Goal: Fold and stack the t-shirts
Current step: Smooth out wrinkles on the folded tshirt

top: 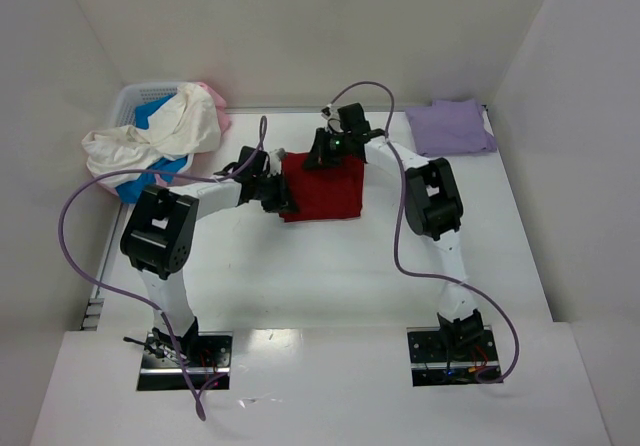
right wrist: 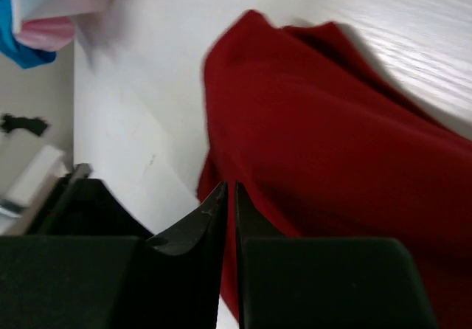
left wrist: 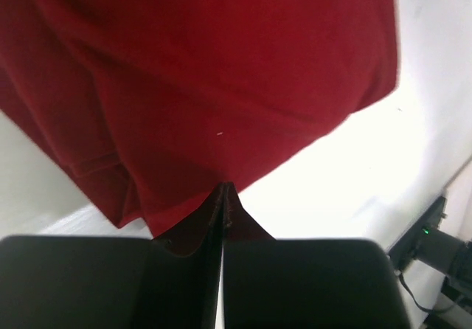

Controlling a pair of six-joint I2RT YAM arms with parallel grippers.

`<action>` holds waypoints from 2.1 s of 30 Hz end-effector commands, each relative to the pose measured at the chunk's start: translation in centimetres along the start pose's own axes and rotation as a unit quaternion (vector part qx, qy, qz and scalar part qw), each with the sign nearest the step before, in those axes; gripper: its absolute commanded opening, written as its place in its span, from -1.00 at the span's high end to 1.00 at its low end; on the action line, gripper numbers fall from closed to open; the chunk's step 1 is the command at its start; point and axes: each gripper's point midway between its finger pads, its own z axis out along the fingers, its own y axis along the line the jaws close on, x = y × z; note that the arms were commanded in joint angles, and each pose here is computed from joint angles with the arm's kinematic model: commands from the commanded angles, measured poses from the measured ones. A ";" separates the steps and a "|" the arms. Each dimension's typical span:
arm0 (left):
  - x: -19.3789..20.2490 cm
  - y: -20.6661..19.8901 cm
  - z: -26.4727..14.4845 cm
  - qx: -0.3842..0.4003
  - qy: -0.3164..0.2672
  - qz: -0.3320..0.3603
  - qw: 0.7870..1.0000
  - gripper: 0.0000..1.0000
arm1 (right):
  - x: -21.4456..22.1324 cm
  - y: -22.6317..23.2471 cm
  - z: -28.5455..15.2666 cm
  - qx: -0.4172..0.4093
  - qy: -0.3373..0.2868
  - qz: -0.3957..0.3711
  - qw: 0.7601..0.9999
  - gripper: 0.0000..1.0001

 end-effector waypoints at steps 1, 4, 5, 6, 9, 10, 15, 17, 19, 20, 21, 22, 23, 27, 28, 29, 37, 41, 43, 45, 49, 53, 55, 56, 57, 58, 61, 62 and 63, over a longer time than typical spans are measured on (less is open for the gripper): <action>-0.4 0.6 0.3 -0.020 -0.022 -0.017 0.999 1.00 | -2.1 3.7 0.2 -0.043 -0.019 -0.030 0.998 0.76; 0.4 1.6 0.4 -0.039 -0.016 -0.033 0.999 1.00 | -1.9 2.7 1.3 -0.039 -0.012 -0.019 0.999 0.76; 1.1 2.1 0.4 -0.048 -0.010 -0.038 0.998 1.00 | -2.5 2.9 1.4 -0.042 -0.018 -0.024 0.999 0.76; 1.0 2.3 0.4 -0.052 -0.012 -0.038 0.998 1.00 | -1.9 2.0 2.1 -0.036 -0.008 -0.016 0.999 0.76; 1.9 2.8 0.7 -0.059 0.000 -0.045 0.997 1.00 | -2.1 1.4 2.7 -0.031 -0.009 -0.020 0.999 0.76; 2.1 2.9 0.6 -0.062 0.004 -0.047 0.997 1.00 | -1.3 0.3 3.2 -0.017 0.001 -0.008 1.000 0.76; 2.6 3.6 0.7 -0.077 0.012 -0.053 0.996 1.00 | -1.8 -1.4 3.7 0.023 -0.002 -0.018 1.000 0.76; 2.8 3.7 0.7 -0.079 0.016 -0.055 0.995 1.00 | -1.5 -2.2 3.9 0.037 0.000 -0.012 0.999 0.76; 3.2 3.9 0.7 -0.081 0.019 -0.057 0.995 1.00 | -1.9 -2.9 3.6 0.044 -0.006 -0.009 0.999 0.76; 3.2 3.9 0.7 -0.081 0.019 -0.057 0.995 1.00 | -2.3 -3.4 3.4 0.050 -0.012 -0.002 0.999 0.76; 3.2 3.9 0.7 -0.081 0.019 -0.057 0.995 1.00 | -2.7 -3.9 3.0 0.053 -0.016 0.001 0.998 0.76; 3.5 4.1 0.7 -0.083 0.023 -0.059 0.995 1.00 | -2.4 -4.2 3.3 0.055 -0.012 0.004 0.998 0.76; 3.6 4.1 0.7 -0.083 0.023 -0.059 0.995 1.00 | -3.0 -4.4 2.9 0.055 -0.019 0.004 0.998 0.76; 3.7 4.3 0.6 -0.089 0.024 -0.060 0.994 1.00 | -4.1 -4.5 2.4 0.058 -0.032 0.001 0.998 0.76; 3.7 4.3 0.6 -0.089 0.024 -0.060 0.994 1.00 | -4.3 -5.2 2.3 0.061 -0.032 0.001 0.998 0.76; 3.9 4.4 0.6 -0.091 0.028 -0.062 0.994 1.00 | -4.6 -4.9 2.2 0.060 -0.035 -0.001 0.998 0.76; 4.1 3.8 0.1 -0.089 0.033 -0.045 0.994 1.00 | -7.9 -4.6 -0.9 0.070 -0.066 -0.018 0.995 0.76; 3.1 3.5 -0.5 -0.095 0.021 -0.026 0.995 1.00 | -11.4 -3.7 -4.9 0.089 -0.110 -0.034 0.989 0.76; 2.0 2.1 -1.6 -0.079 0.006 -0.012 0.997 0.83 | -12.1 -3.2 -6.9 0.103 -0.115 -0.040 0.987 0.66; 0.1 -0.3 -3.4 -0.056 -0.028 0.007 0.998 0.37 | -13.1 -0.6 -9.9 0.111 -0.138 -0.064 0.982 0.50; -3.9 -3.6 -8.1 -0.057 -0.106 0.054 0.991 -0.50 | -11.9 0.7 -15.1 0.164 -0.186 -0.081 0.965 -0.25; -6.2 -4.9 -12.2 -0.083 -0.170 0.096 0.977 -0.90 | -10.5 1.9 -19.6 0.191 -0.221 -0.089 0.952 -0.93; -6.8 -5.0 -14.3 -0.106 -0.199 0.101 0.969 -1.00 | -10.0 3.0 -21.3 0.196 -0.235 -0.093 0.948 -1.00; -6.9 -4.8 -14.9 -0.117 -0.208 0.100 0.966 -1.00 | -8.7 1.8 -21.3 0.205 -0.223 -0.083 0.949 -1.00; -6.9 -4.6 -16.0 -0.131 -0.221 0.098 0.961 -1.00 | -8.3 1.5 -21.7 0.212 -0.226 -0.081 0.947 -1.00; -7.2 -4.6 -16.6 -0.138 -0.232 0.103 0.957 -1.00 | -6.7 1.3 -22.0 0.213 -0.222 -0.071 0.949 -1.00; -6.5 -3.7 -18.3 -0.163 -0.254 0.104 0.948 -1.00 | -4.6 -0.9 -23.2 0.218 -0.227 -0.043 0.948 -1.00; -6.3 -3.5 -18.7 -0.167 -0.259 0.103 0.946 -1.00 | -4.4 -0.3 -24.3 0.211 -0.241 -0.040 0.946 -1.00; -6.0 -3.8 -19.4 -0.162 -0.268 0.106 0.944 -1.00 | -4.5 -1.0 -25.4 0.212 -0.252 -0.036 0.943 -1.00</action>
